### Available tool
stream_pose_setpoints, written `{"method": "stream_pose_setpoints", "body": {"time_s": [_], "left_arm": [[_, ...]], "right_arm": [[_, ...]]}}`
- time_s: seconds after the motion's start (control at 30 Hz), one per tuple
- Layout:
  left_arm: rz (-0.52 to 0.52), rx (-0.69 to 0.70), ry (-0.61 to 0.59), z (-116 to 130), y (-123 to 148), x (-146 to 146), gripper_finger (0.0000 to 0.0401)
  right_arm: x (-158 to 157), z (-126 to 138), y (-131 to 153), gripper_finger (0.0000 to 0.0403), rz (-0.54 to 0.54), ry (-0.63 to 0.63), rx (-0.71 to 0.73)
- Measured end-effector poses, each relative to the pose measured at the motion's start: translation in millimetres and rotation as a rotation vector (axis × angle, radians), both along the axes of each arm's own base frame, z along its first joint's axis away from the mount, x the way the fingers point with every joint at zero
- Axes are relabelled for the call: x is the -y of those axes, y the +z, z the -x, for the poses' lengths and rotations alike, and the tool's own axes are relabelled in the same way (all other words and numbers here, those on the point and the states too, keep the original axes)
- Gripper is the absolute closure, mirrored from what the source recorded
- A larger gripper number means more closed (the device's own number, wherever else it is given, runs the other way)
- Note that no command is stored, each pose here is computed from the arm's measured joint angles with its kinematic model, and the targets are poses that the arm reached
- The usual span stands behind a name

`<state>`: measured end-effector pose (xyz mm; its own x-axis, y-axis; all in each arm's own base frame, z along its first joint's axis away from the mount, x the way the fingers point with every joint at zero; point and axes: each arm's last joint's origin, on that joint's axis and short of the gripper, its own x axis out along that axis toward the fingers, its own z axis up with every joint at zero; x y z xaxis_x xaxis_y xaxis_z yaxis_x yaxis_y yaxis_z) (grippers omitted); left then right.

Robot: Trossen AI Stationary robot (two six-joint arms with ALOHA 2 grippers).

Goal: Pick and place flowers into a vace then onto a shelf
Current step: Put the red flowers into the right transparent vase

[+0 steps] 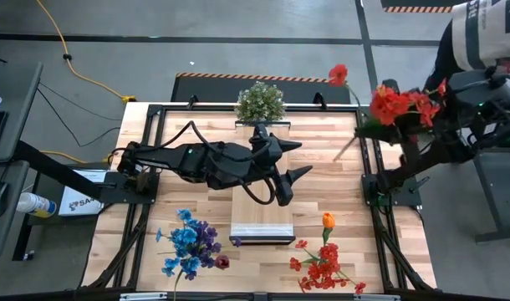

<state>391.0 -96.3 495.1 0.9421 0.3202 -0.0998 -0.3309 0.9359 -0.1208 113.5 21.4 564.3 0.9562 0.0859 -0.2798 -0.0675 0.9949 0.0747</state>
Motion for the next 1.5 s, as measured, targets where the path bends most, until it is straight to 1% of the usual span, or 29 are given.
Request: {"method": "stream_pose_setpoints", "body": {"time_s": [0.13, 0.3, 0.53, 0.63, 0.73, 0.83, 0.9, 1.03, 1.23, 1.4, 1.5], "left_arm": [[0.000, -0.003, -0.002, 0.0, -0.3, 0.1, 0.0084], [0.000, -0.004, -0.007, 2.7, 1.6, -0.3, 0.0085], [0.012, 0.027, -0.023, 15.5, 13.4, -1.1, 0.0085], [0.015, 0.031, -0.031, 20.0, 16.4, 0.6, 0.0085], [0.032, 0.033, -0.037, 23.5, 17.9, 2.9, 0.0085], [0.034, 0.032, -0.041, 26.0, 19.1, 3.9, 0.0084], [0.045, 0.035, -0.048, 26.7, 19.1, 6.3, 0.0084], [0.057, 0.034, -0.050, 26.6, 18.4, 6.5, 0.0084], [0.080, 0.040, -0.047, 26.5, 18.4, 6.3, 0.0084], [0.090, 0.043, -0.047, 26.3, 18.1, 6.6, 0.0084], [0.105, 0.047, -0.045, 26.2, 18.1, 6.4, 0.0084]], "right_arm": [[0.9, 14.5, -5.1, 0.0399, -0.057, 0.058, -0.063], [1.1, 28.5, -11.5, 0.0399, -0.096, 0.075, -0.139], [-1.8, 41.2, -22.3, 0.0400, -0.151, 0.078, -0.270], [-3.5, 44.1, -25.1, 0.0400, -0.167, 0.092, -0.281], [-4.2, 46.4, -32.9, 0.0400, -0.177, 0.071, -0.307], [-4.8, 49.2, -46.4, 0.0400, -0.180, 0.054, -0.352], [-4.8, 50.8, -58.3, 0.0400, -0.185, 0.026, -0.387], [-8.1, 50.4, -85.2, 0.0400, -0.206, 0.019, -0.432], [-21.6, 41.0, -124.6, 0.0400, -0.256, 0.107, -0.386], [-32.0, 39.9, -157.8, 0.0400, -0.337, 0.163, -0.388], [-40.8, 38.1, -172.6, 0.0400, -0.380, 0.213, -0.346]]}}
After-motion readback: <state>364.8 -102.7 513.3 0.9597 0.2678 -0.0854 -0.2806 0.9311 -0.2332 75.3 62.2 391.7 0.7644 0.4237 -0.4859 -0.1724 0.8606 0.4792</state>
